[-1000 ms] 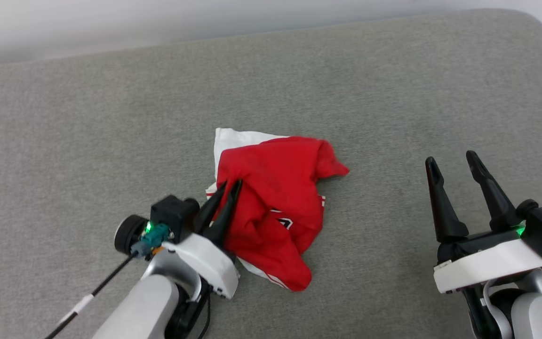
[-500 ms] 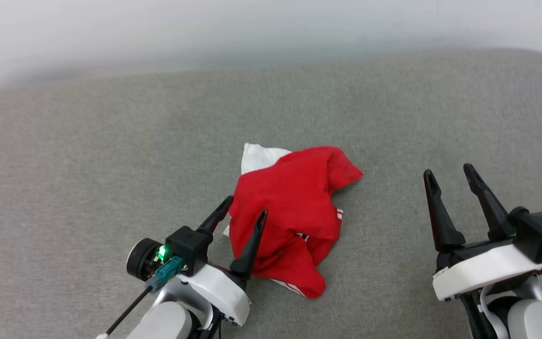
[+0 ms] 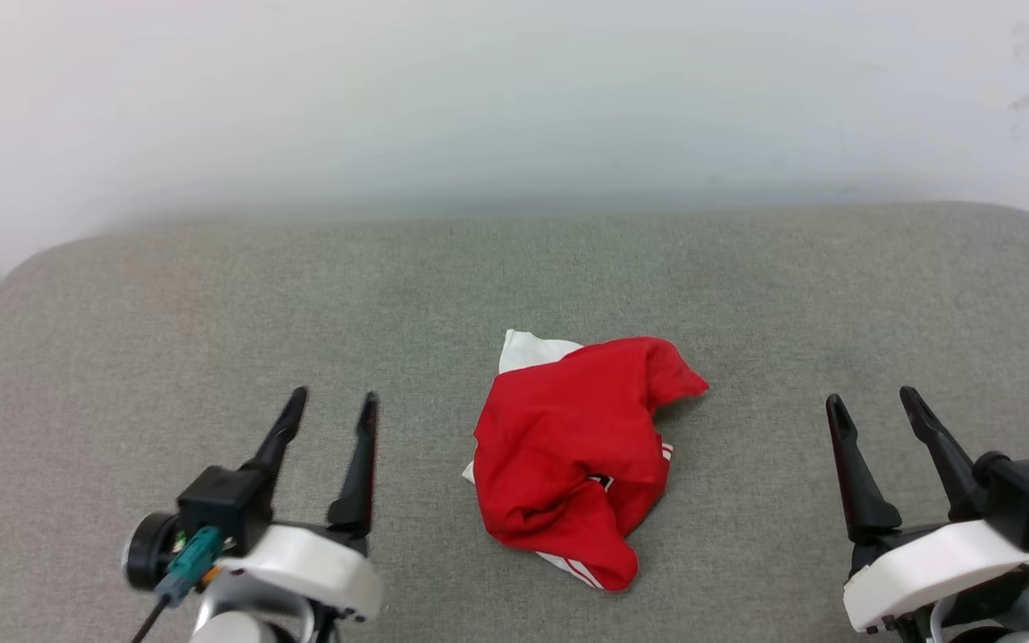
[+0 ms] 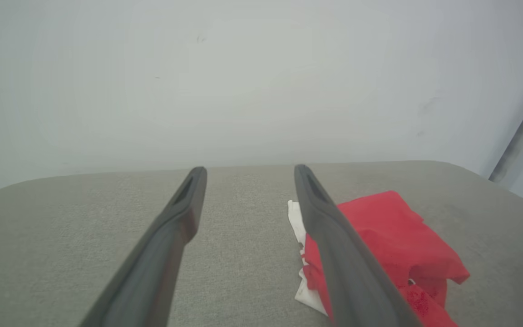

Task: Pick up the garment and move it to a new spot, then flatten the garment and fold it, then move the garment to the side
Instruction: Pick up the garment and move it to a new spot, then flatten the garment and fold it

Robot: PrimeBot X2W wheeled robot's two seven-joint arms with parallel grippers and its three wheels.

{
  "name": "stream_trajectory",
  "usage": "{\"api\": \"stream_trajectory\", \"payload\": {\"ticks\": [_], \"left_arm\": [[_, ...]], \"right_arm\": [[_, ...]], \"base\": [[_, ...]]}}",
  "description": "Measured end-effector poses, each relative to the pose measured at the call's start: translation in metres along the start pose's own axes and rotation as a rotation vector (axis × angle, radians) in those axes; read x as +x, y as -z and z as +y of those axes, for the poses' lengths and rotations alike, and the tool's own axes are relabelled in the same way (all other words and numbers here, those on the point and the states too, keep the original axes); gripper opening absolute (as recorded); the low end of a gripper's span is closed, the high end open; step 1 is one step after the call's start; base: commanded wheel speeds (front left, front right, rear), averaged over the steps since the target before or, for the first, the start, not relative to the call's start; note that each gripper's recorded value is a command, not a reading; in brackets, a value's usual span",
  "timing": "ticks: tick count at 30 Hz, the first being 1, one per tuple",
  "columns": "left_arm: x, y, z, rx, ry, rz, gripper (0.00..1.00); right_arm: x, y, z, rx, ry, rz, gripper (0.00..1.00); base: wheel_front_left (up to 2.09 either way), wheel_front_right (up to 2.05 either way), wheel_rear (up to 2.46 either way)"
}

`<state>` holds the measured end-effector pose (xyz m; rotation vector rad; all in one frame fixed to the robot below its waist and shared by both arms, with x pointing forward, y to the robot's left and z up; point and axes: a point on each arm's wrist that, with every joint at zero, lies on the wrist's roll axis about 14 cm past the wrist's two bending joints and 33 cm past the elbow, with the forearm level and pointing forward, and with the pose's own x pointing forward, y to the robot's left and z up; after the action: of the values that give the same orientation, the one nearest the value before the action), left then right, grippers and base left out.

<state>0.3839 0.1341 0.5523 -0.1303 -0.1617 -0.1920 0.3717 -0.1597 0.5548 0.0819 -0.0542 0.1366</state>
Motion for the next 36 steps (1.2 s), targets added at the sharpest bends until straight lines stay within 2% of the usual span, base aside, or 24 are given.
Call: {"api": "stream_trajectory", "payload": {"ticks": [4, 8, 21, 25, 27, 31, 36], "left_arm": [[-0.018, -0.002, 0.028, 0.027, -0.083, 0.005, 1.00], [-0.029, -0.002, 0.042, 0.050, -0.116, 0.014, 1.00], [-0.030, -0.007, 0.037, 0.031, -0.104, -0.005, 1.00], [-0.030, -0.013, 0.038, 0.022, -0.111, -0.029, 1.00], [-0.031, -0.013, 0.038, 0.005, -0.117, -0.030, 1.00], [-0.028, -0.016, 0.040, 0.005, -0.121, -0.044, 1.00], [-0.030, -0.015, 0.048, 0.004, -0.152, -0.046, 1.00]], "right_arm": [[-0.007, -0.003, 0.002, -0.004, -0.002, -0.003, 1.00], [-0.011, -0.002, 0.002, 0.002, -0.001, 0.001, 1.00], [-0.010, 0.009, -0.006, 0.000, 0.018, 0.046, 1.00], [-0.008, 0.053, 0.002, 0.036, -0.006, 0.267, 1.00], [-0.003, 0.070, 0.018, 0.052, -0.060, 0.378, 1.00], [0.005, 0.097, 0.041, 0.013, -0.179, 0.571, 1.00], [0.022, 0.107, 0.074, -0.030, -0.324, 0.667, 1.00]], "base": [[0.00, 0.00, 0.00], [0.00, 0.00, 0.00], [0.00, 0.00, 0.00], [0.00, 0.00, 0.00], [0.00, 0.00, 0.00], [0.00, 0.00, 0.00], [0.00, 0.00, 0.00]]}}
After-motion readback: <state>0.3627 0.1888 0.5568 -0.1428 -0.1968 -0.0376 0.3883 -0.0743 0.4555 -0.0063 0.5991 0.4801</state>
